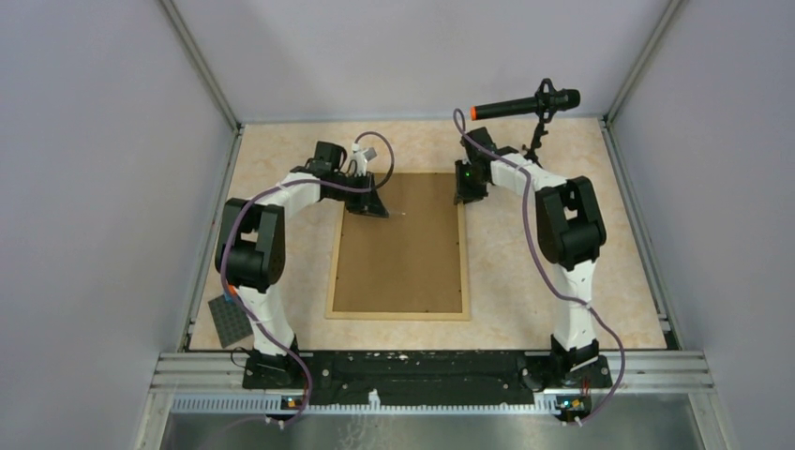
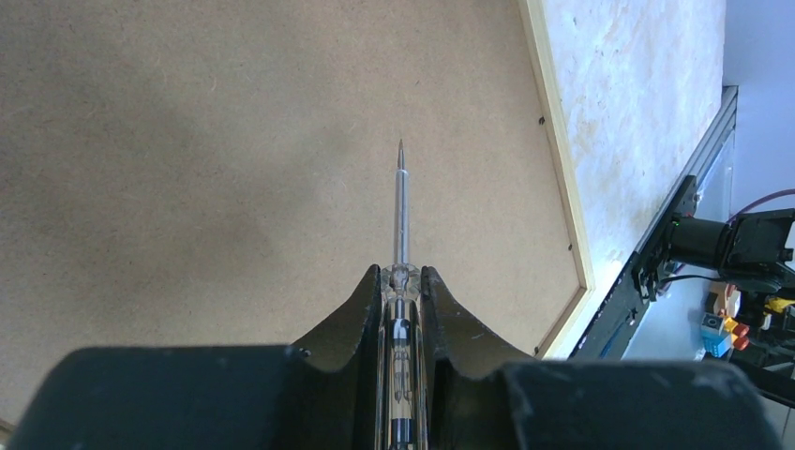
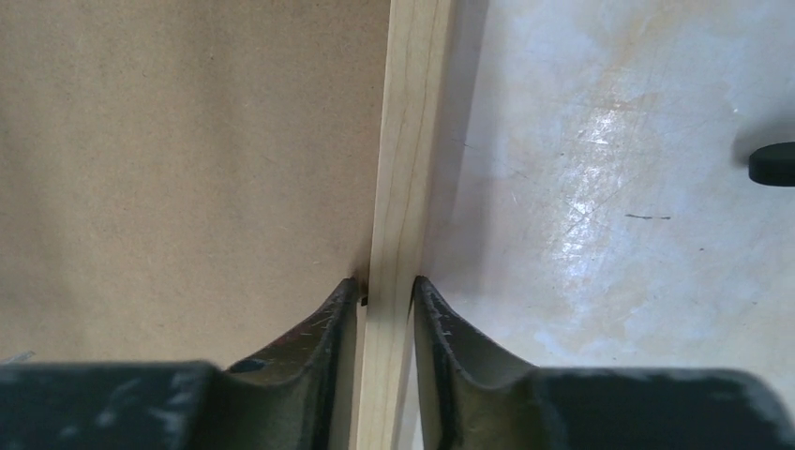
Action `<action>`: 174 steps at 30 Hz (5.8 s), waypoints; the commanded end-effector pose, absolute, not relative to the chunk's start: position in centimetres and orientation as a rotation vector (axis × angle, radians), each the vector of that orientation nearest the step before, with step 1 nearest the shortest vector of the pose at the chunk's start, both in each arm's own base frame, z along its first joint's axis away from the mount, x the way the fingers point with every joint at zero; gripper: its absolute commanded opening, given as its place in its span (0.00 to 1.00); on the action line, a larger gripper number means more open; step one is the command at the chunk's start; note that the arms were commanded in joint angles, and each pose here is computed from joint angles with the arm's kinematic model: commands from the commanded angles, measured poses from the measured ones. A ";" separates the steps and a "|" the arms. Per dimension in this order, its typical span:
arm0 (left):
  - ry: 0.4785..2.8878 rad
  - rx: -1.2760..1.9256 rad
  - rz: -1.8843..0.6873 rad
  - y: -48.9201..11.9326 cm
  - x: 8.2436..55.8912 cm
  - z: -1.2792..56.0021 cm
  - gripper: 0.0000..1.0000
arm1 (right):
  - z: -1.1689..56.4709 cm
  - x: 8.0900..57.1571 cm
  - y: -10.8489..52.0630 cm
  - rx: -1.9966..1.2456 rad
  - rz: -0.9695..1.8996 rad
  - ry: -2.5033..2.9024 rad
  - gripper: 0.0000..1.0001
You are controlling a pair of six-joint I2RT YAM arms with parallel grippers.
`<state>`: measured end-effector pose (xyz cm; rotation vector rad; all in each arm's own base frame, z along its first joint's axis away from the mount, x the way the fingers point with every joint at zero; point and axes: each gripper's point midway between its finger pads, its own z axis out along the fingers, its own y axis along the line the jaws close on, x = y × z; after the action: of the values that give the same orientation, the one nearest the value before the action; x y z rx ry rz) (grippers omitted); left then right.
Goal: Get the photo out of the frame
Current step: Adjust the photo frame at the center of the board, then release the photo frame item from the photo frame.
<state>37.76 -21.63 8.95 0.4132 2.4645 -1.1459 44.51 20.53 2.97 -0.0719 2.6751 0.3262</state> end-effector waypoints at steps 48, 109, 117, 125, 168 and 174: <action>2.358 0.441 -1.478 -31.8 31.8 9.2 0.00 | 6.3 34.9 20.6 -0.066 0.821 2.664 0.54; 2.420 0.531 -1.590 -37.5 30.4 4.7 0.00 | -1.7 30.4 21.3 0.046 0.837 2.917 0.00; 2.316 0.647 -1.538 -40.8 30.3 9.0 0.00 | -2.2 30.4 21.3 0.081 0.827 2.942 0.00; 2.228 0.791 -1.417 -43.6 29.4 11.1 0.00 | -2.2 30.1 21.5 0.099 0.833 2.950 0.00; 2.216 0.790 -1.287 -34.4 33.1 14.4 0.00 | 6.0 36.8 20.3 -0.136 0.725 2.700 0.45; 2.252 0.688 -1.295 -30.6 33.3 13.9 0.00 | 5.2 34.1 20.8 -0.248 0.527 2.745 0.46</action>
<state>33.20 -32.09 11.25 0.6865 2.3382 -1.2676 35.09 20.23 3.31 -0.1201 2.7941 0.6654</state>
